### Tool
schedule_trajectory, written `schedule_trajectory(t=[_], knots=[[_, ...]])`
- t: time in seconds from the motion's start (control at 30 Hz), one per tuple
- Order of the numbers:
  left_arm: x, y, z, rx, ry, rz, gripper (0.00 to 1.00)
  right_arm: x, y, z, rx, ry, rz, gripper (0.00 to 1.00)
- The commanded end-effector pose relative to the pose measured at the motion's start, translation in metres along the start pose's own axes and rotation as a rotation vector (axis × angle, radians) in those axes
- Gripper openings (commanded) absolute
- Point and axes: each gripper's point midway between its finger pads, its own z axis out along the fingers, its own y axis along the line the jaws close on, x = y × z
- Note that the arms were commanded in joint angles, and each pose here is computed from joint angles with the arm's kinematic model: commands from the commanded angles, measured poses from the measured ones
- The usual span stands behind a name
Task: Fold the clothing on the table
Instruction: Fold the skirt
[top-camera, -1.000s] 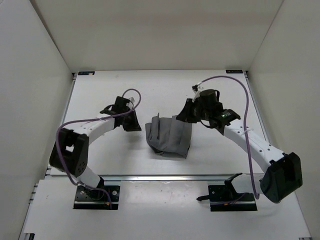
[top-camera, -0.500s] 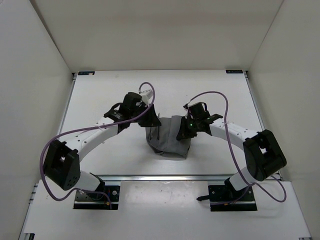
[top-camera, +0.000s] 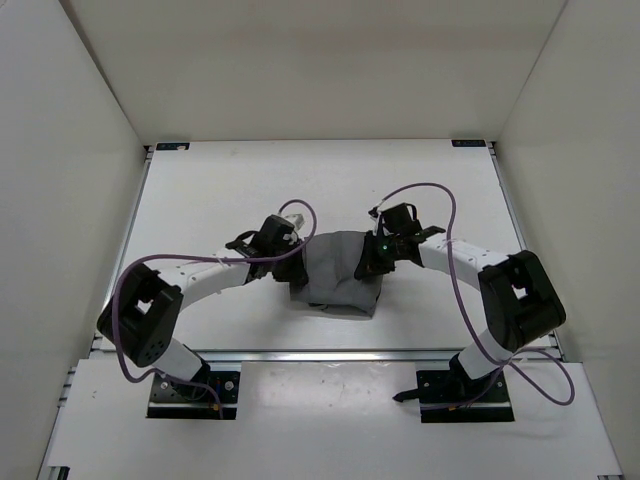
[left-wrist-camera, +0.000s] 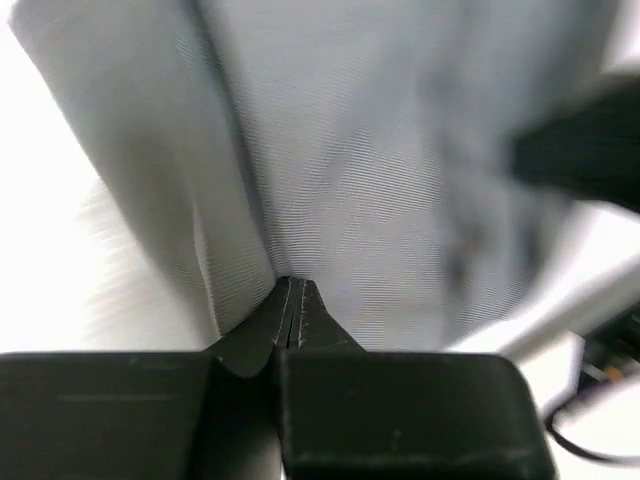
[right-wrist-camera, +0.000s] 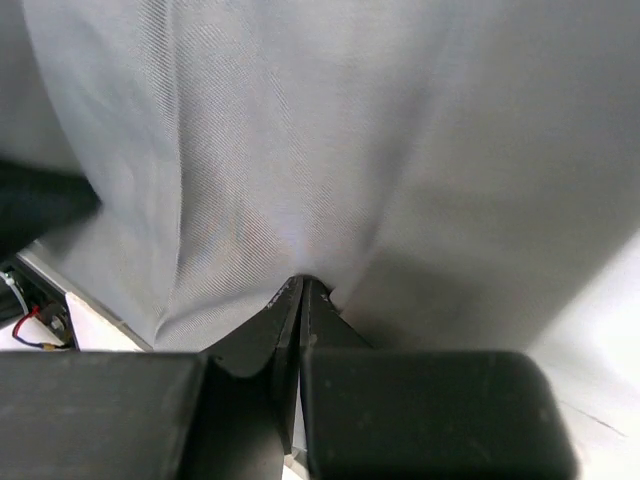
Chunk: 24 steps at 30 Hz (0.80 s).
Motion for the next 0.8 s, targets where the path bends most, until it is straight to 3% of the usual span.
schedule_trajectory(t=[0.0,0.13,0.2,0.27,0.3,0.37,0.43,0.47,0.6,0.77], knots=[[-0.012,0.031,-0.004,-0.109,-0.057,-0.016,0.0,-0.017,-0.003,-0.01,0.001,-0.055,-0.037,0.0],[-0.01,0.031,0.002,-0.077,-0.029,-0.017,0.0,-0.016,-0.011,-0.012,0.012,-0.053,-0.015,0.0],[-0.014,0.024,0.0,-0.046,-0.023,0.004,0.06,-0.024,-0.007,-0.017,0.001,-0.07,-0.023,0.0],[-0.026,0.012,-0.008,0.01,-0.032,0.018,0.3,-0.035,0.002,-0.028,-0.024,-0.092,-0.024,0.04],[-0.035,0.012,-0.013,0.016,-0.052,0.031,0.42,-0.045,0.009,-0.035,-0.044,-0.114,-0.029,0.09],[-0.05,0.006,-0.031,0.059,-0.073,0.049,0.58,-0.062,0.022,-0.055,-0.054,-0.17,-0.044,0.47],[-0.071,0.018,-0.049,0.044,-0.108,0.076,0.74,-0.079,0.032,-0.075,-0.064,-0.218,-0.069,0.67],[-0.08,0.017,-0.058,0.038,-0.121,0.09,0.82,-0.085,0.034,-0.085,-0.055,-0.23,-0.075,0.71],[-0.113,0.031,-0.094,-0.089,-0.191,0.179,0.99,-0.109,0.033,-0.113,0.021,-0.305,-0.102,0.71],[-0.115,0.053,-0.128,-0.238,-0.233,0.207,0.99,-0.103,0.019,-0.137,0.12,-0.389,-0.105,0.73]])
